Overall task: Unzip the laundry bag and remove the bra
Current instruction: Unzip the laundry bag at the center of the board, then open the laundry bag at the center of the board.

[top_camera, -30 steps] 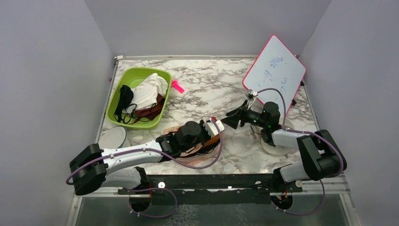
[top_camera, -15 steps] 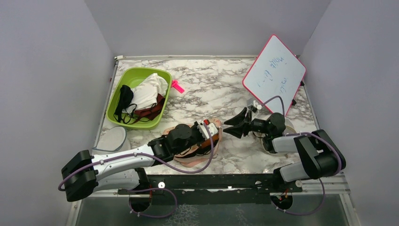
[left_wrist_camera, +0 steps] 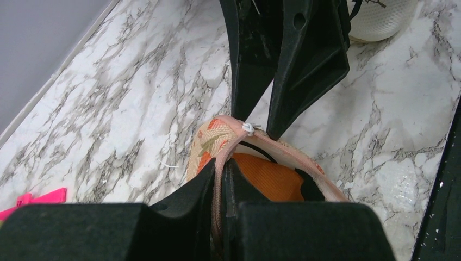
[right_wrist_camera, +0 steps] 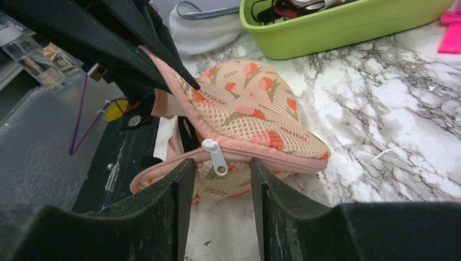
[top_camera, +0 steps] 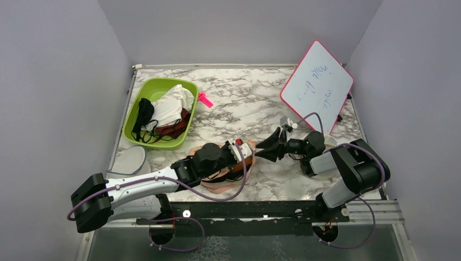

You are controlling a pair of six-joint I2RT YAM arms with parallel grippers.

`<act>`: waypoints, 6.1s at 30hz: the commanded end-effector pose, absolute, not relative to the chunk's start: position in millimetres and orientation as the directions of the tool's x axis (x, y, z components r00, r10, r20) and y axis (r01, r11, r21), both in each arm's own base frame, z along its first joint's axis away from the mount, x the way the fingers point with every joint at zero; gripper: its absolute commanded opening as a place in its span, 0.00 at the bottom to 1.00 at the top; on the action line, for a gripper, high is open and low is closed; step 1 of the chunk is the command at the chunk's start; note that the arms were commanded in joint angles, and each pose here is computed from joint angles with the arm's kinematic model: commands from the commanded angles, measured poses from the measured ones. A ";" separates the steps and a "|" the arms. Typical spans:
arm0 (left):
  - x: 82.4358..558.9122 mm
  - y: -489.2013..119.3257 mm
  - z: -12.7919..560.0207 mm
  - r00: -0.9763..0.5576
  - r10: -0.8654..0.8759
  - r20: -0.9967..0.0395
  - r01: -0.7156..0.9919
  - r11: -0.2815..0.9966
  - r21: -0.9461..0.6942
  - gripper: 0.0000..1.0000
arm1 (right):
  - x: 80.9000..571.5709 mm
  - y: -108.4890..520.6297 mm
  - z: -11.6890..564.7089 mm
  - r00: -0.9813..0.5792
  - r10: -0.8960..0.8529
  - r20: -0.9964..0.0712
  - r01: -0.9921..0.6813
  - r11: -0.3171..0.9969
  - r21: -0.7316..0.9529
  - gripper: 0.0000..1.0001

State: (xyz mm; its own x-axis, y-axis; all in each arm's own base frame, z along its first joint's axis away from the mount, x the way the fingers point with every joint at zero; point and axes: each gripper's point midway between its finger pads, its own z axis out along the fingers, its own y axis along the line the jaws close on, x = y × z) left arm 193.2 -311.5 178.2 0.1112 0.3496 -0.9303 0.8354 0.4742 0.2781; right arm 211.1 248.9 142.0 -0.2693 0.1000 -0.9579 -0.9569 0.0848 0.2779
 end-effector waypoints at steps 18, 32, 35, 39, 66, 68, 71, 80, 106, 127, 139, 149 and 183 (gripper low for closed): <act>189.6 -321.8 186.4 0.132 0.310 -0.941 0.856 0.443 0.266 0.00 | 219.4 256.7 152.8 -0.143 0.134 -0.981 -0.970 0.175 0.166 0.16; 195.8 -315.4 190.5 0.131 0.318 -0.939 0.831 0.482 0.279 0.00 | 210.6 255.2 152.7 -0.153 0.147 -0.977 -0.966 0.185 0.179 0.36; 195.0 -313.4 191.0 0.133 0.316 -0.939 0.830 0.482 0.280 0.00 | 213.3 253.6 146.1 -0.164 0.114 -0.980 -0.960 0.209 0.185 0.38; 194.1 -313.4 191.6 0.135 0.313 -0.940 0.833 0.479 0.279 0.00 | 216.0 254.9 144.0 -0.147 0.091 -0.985 -0.965 0.206 0.163 0.39; 196.0 -326.7 189.0 0.123 0.305 -0.944 0.847 0.464 0.260 0.00 | 204.3 270.9 141.5 -0.173 0.113 -0.978 -0.977 0.107 0.185 0.15; 198.4 -324.8 189.0 0.120 0.309 -0.944 0.838 0.478 0.263 0.00 | 204.2 270.2 140.3 -0.173 0.108 -0.979 -0.977 0.112 0.184 0.12; 200.4 -321.6 191.1 0.116 0.304 -0.946 0.827 0.497 0.261 0.00 | 202.6 269.4 138.3 -0.177 0.105 -0.979 -0.975 0.113 0.189 0.07; 204.5 -310.8 196.8 0.095 0.281 -0.955 0.796 0.555 0.242 0.00 | 203.9 269.3 141.6 -0.172 0.121 -0.978 -0.974 0.124 0.187 0.01; 194.9 -310.2 223.7 0.065 0.241 -0.968 0.820 0.540 0.190 0.00 | 286.8 264.7 132.8 -0.091 0.069 -0.994 -0.892 0.439 0.112 0.01; 215.5 -339.8 296.9 0.153 0.108 -0.982 0.791 0.583 0.188 0.00 | 282.1 295.5 139.7 0.016 0.161 -0.987 -0.971 0.237 0.023 0.01; 235.4 -333.5 295.3 0.101 0.072 -0.992 0.764 0.633 0.124 0.00 | 286.7 307.2 147.0 0.111 0.151 -0.982 -0.984 0.152 -0.088 0.06; 293.0 -285.3 250.9 -0.214 0.068 -0.975 0.607 0.791 -0.078 0.00 | 346.5 220.8 86.7 -0.470 -0.079 -0.879 -0.552 0.804 0.222 0.92; 442.9 -149.4 157.3 -0.578 0.595 -0.558 0.272 0.786 0.556 0.50 | 216.7 238.0 52.9 -0.899 -0.065 -0.433 -0.363 0.664 0.654 1.00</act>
State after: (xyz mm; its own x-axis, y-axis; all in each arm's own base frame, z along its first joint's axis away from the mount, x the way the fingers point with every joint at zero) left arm 446.4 -155.3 120.7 -0.5978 0.6005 -0.5310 0.3175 0.7856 0.5311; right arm 227.7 228.0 54.1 -0.8696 -0.0969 -0.4842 -0.4016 0.7093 0.5794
